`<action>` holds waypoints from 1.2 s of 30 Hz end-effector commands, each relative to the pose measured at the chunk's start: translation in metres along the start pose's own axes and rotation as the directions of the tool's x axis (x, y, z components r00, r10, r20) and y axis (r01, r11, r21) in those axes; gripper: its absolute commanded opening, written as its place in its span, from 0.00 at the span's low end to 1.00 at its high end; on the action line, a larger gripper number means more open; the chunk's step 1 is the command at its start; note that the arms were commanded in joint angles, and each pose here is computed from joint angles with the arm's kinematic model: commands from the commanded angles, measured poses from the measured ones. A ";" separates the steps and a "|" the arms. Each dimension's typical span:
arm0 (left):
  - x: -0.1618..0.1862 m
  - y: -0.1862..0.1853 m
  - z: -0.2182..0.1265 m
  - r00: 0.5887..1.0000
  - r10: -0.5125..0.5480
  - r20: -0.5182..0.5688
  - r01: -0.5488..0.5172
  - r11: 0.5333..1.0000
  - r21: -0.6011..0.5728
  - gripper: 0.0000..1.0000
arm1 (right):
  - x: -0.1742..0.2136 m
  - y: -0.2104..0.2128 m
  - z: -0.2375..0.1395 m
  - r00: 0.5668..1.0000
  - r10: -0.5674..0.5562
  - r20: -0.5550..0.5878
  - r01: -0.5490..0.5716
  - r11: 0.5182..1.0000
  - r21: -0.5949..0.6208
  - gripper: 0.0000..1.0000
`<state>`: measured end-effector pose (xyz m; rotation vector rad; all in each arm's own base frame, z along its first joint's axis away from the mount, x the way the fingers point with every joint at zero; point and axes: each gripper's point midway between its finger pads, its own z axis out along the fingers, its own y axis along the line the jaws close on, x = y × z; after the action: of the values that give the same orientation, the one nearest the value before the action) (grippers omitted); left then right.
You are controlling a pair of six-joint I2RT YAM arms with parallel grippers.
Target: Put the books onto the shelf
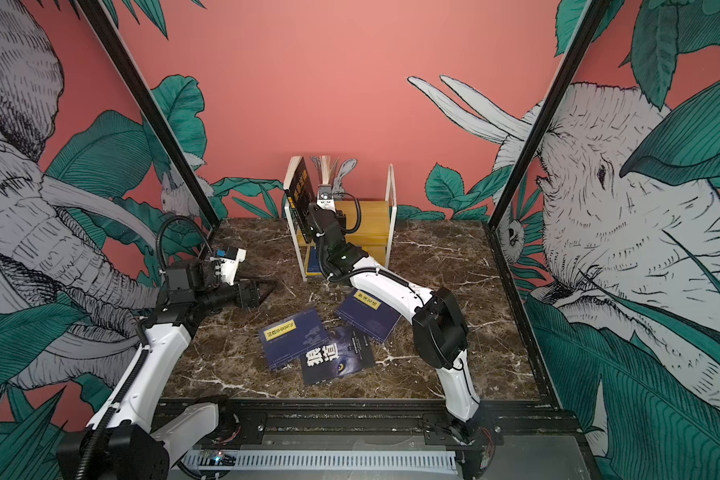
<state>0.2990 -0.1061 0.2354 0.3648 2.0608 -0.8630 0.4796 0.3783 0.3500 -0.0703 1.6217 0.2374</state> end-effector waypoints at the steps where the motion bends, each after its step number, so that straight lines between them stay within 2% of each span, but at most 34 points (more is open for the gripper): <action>1: 0.004 -0.003 0.001 1.000 0.024 0.003 -0.024 0.999 0.026 0.99 | -0.026 0.006 0.001 0.994 0.078 0.071 -0.075 0.996 -0.041 0.00; 5: 0.003 -0.005 0.001 1.000 0.014 -0.004 -0.014 0.999 0.029 0.99 | -0.024 0.015 -0.002 0.993 0.101 0.054 -0.095 0.990 -0.103 0.00; 9: 0.004 -0.003 0.002 1.000 0.021 0.003 -0.021 0.999 0.033 0.99 | -0.020 0.018 -0.002 0.993 0.105 0.049 -0.098 0.988 -0.121 0.16; 14: 0.002 -0.005 0.002 1.000 0.018 0.006 -0.018 0.999 0.039 0.99 | -0.019 0.024 -0.007 0.992 0.116 0.048 -0.106 0.979 -0.176 0.28; 25: 0.004 -0.004 0.003 1.000 -0.001 -0.008 0.001 0.999 0.039 0.99 | -0.023 0.027 -0.026 0.986 0.163 0.033 -0.151 0.961 -0.231 0.34; 32: 0.004 -0.003 0.003 1.000 0.006 -0.010 -0.005 1.000 0.029 0.99 | -0.028 0.034 -0.034 0.988 0.154 0.029 -0.141 0.954 -0.265 0.34; 36: 0.005 -0.001 0.004 1.000 0.012 -0.002 -0.012 1.000 0.028 0.99 | -0.031 0.047 -0.038 0.994 0.098 0.042 -0.081 0.950 -0.302 0.35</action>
<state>0.2992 -0.1081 0.2316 0.3710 2.0610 -0.8849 0.4505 0.4095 0.3464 -0.1940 1.6104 0.5039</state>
